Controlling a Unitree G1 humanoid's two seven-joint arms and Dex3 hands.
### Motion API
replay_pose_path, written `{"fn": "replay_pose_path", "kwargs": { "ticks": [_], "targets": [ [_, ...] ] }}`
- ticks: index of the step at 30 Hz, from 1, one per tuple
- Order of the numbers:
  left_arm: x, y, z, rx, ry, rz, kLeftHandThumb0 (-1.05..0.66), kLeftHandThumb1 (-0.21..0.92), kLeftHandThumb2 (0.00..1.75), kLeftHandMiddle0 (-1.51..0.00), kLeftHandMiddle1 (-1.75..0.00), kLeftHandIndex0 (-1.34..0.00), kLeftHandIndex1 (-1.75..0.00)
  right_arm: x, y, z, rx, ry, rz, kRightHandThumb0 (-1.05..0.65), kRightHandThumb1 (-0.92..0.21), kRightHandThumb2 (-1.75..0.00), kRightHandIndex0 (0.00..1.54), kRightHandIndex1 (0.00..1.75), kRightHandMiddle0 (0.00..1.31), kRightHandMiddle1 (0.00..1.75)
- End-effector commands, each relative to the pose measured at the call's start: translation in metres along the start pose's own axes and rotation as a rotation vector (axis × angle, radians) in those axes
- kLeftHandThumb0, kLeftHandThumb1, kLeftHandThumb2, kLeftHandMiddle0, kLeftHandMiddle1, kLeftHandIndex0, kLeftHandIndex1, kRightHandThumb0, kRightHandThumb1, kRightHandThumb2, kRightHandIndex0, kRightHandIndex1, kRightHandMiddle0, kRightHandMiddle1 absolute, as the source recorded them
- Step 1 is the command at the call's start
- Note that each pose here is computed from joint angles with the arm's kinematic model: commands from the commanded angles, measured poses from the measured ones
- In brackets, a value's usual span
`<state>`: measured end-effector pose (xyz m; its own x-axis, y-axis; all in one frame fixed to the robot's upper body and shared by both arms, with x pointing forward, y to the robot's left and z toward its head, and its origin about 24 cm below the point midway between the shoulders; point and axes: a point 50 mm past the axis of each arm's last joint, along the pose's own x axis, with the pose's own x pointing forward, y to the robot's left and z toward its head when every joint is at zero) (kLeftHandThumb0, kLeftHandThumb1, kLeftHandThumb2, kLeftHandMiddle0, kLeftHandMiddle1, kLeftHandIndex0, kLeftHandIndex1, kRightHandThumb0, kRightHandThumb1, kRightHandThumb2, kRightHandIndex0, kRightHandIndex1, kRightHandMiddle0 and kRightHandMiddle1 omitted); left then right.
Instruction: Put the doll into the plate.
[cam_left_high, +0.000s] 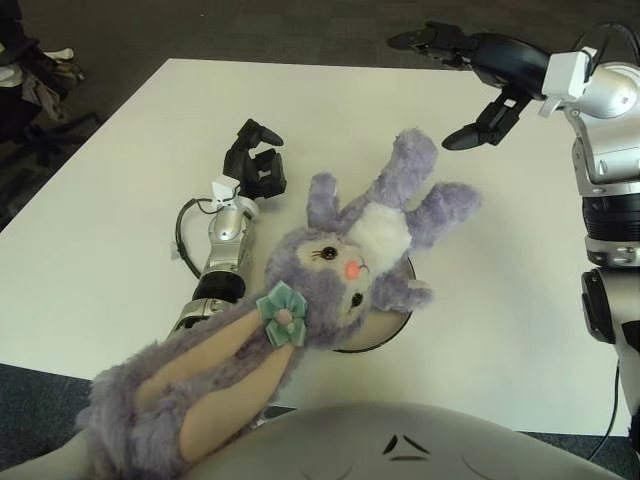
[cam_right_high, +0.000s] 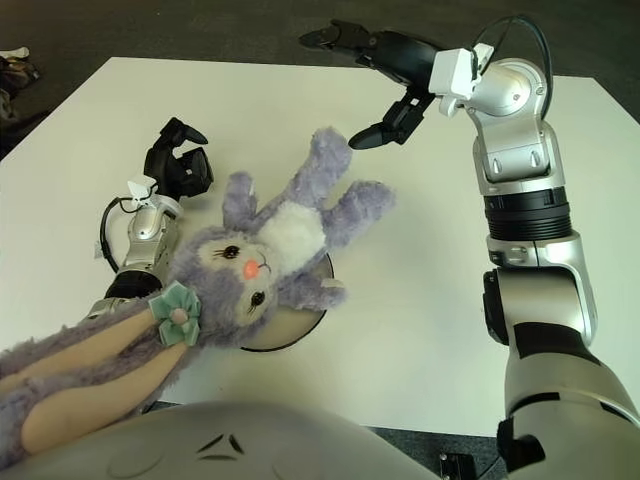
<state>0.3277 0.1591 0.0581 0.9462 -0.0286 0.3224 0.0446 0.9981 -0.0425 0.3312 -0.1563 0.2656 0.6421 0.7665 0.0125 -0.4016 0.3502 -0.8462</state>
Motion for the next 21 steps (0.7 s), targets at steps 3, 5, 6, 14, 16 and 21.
{"fn": "replay_pose_path", "kwargs": {
  "ticks": [3,5,6,14,16,21],
  "targets": [
    [-0.042,0.008,-0.038,-0.028,0.174,0.038,-0.43,0.48,1.11,-1.07,-1.75,-0.48,-1.75,0.003,0.001,0.004,-0.012,-0.003,-0.008,-0.72,-0.30,-0.90,0.00,0.00,0.00,0.32],
    [-0.043,0.009,-0.038,-0.027,0.177,0.040,-0.43,0.48,1.12,-1.07,-1.75,-0.49,-1.75,-0.036,0.022,-0.057,0.302,0.073,-0.520,-0.66,-0.37,-0.85,0.09,0.21,0.11,0.55],
    [-0.043,0.010,-0.039,-0.026,0.178,0.042,-0.43,0.47,1.12,-1.07,-1.75,-0.49,-1.75,-0.050,0.033,-0.075,0.389,0.128,-0.672,-0.56,-0.49,-0.78,0.22,0.62,0.25,0.90],
    [-0.043,0.016,-0.038,-0.018,0.187,0.039,-0.43,0.47,1.12,-1.06,-1.75,-0.49,-1.75,-0.044,0.045,-0.090,0.492,0.168,-0.756,-0.05,-0.47,-0.98,0.58,1.46,0.47,1.49],
    [-0.043,0.018,-0.038,-0.020,0.186,0.036,-0.43,0.47,1.12,-1.07,-1.75,-0.49,-1.75,-0.046,0.049,-0.087,0.488,0.172,-0.781,-0.03,-0.44,-1.02,0.60,1.50,0.48,1.52],
    [-0.042,0.020,-0.037,-0.025,0.183,0.027,-0.43,0.47,1.13,-1.10,-1.75,-0.49,-1.75,-0.053,0.071,-0.094,0.431,0.197,-0.849,-0.01,-0.36,-1.16,0.69,1.54,0.45,1.59]
  ]
}}
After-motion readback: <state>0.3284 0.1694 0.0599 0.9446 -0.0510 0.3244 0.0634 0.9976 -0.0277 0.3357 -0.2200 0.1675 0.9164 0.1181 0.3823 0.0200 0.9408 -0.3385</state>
